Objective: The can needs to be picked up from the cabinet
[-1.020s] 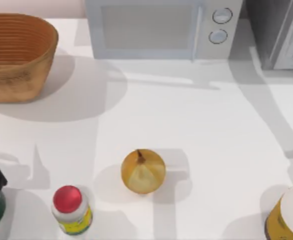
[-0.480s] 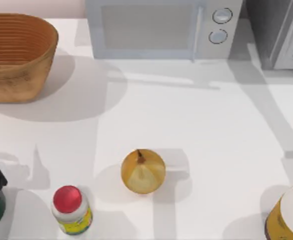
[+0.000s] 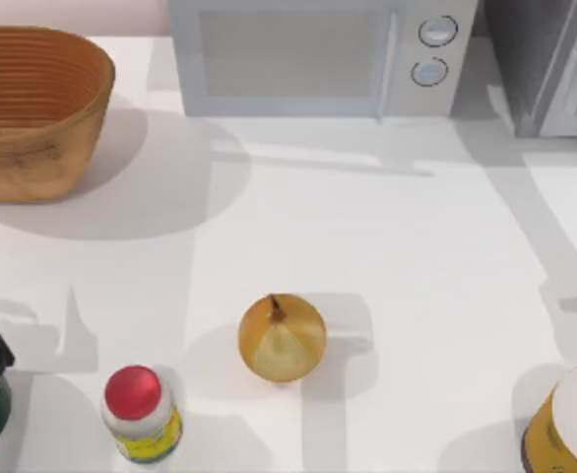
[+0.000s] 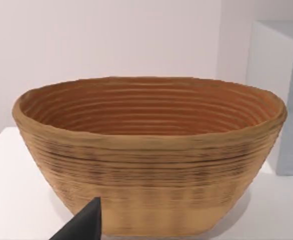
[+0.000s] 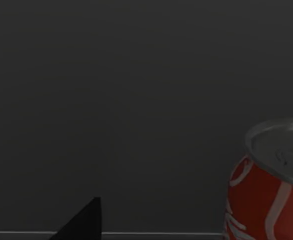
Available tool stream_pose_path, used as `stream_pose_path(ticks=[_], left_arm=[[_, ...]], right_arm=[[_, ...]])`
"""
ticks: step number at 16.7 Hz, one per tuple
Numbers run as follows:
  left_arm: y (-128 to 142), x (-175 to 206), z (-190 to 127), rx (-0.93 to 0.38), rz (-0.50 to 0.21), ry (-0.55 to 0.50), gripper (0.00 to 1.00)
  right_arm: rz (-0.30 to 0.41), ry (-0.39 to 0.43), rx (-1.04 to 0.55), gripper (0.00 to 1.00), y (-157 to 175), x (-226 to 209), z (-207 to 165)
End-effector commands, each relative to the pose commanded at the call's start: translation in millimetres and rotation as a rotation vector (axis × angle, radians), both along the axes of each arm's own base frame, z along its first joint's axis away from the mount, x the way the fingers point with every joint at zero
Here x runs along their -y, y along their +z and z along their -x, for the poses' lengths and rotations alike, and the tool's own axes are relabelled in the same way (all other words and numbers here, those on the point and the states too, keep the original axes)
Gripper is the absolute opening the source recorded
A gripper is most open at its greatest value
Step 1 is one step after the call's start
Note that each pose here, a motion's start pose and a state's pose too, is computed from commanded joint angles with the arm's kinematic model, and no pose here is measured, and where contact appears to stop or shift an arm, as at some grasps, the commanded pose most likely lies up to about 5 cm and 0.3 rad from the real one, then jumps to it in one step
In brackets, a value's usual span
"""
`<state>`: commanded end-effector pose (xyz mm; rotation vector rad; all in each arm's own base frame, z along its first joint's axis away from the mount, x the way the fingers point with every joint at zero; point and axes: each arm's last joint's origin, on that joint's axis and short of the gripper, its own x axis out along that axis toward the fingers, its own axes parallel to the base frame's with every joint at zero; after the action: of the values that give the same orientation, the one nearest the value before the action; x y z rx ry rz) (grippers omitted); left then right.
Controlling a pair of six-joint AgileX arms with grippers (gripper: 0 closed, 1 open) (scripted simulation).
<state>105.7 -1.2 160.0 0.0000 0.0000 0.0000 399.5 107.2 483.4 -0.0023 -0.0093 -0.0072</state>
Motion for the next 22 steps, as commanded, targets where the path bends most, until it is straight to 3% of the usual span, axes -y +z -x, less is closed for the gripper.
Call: stream_pose_path(ticks=[2,15,22], left_arm=[[0.0,0.0,0.0,0.000,0.000,0.000,1.00],[0.0,0.0,0.0,0.000,0.000,0.000,1.00],[0.0,0.0,0.0,0.000,0.000,0.000,1.00]], right_arm=[[0.000,0.000,0.000,1.00,0.0,0.0,0.0],[0.000,0.000,0.000,0.02,0.0,0.0,0.0],[0.000,0.000,0.000,0.00,0.0,0.0,0.0]])
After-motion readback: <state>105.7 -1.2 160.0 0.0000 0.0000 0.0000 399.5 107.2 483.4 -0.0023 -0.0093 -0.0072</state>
